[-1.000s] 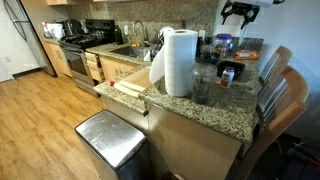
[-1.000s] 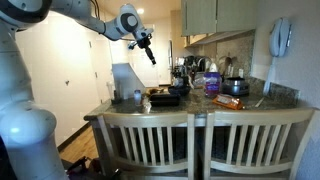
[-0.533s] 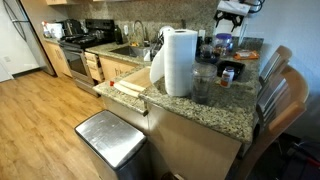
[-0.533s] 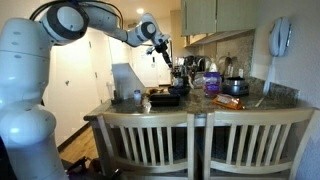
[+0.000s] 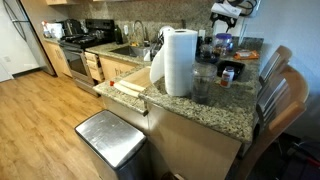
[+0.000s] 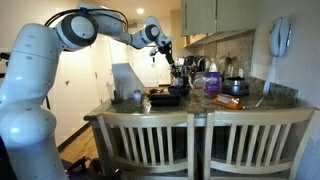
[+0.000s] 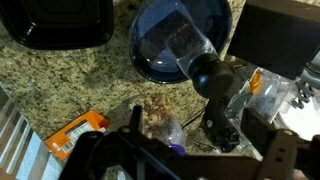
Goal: Remove the clear bottle from the black bowl and put the white and orange bottle in the black bowl
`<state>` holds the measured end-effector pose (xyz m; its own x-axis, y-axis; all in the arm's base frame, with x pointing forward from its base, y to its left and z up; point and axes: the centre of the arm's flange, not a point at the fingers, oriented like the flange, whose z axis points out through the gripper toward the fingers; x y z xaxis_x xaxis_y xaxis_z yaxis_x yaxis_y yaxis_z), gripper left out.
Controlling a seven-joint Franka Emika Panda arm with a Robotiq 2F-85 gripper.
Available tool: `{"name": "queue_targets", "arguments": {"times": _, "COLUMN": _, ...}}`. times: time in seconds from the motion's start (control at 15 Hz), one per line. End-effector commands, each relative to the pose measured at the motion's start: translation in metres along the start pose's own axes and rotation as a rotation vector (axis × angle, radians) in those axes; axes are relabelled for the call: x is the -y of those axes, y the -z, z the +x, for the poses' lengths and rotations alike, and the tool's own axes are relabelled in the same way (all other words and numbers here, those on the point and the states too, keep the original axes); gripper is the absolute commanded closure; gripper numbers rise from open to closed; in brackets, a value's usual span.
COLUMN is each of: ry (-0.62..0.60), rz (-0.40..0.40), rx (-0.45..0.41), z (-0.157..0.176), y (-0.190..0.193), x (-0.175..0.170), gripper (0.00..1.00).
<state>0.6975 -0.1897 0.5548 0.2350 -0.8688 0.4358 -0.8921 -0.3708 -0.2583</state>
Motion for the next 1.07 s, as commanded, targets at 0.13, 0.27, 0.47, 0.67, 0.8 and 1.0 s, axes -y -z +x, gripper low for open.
{"name": "queue_targets", "arguments": {"times": 0.13, "ry": -0.027, "rz": -0.053, "rx": 0.069, "z": 0.032, "y": -0.062, "x": 0.056, "gripper": 0.0}}
{"name": "queue_targets", "arguments": {"times": 0.27, "ry": -0.026, "rz": -0.045, "rx": 0.067, "z": -0.003, "y": -0.051, "x": 0.017, "gripper": 0.0}}
{"name": "queue_targets", "arguments": {"times": 0.47, "ry": -0.023, "rz": -0.052, "rx": 0.071, "z": -0.005, "y": -0.064, "x": 0.019, "gripper": 0.0}}
{"name": "queue_targets", "arguments": {"times": 0.67, "ry": -0.024, "rz": -0.041, "rx": 0.066, "z": -0.003, "y": -0.054, "x": 0.021, "gripper": 0.0}}
{"name": "queue_targets", "arguments": {"times": 0.8, "ry": -0.054, "rz": -0.01, "rx": -0.001, "z": -0.009, "y": -0.052, "x": 0.026, "gripper": 0.0}}
{"name": "queue_targets", "arguments": {"times": 1.0, "ry": -0.099, "rz": 0.022, "rx": -0.022, "z": 0.02, "y": -0.054, "x": 0.064, "gripper": 0.0}}
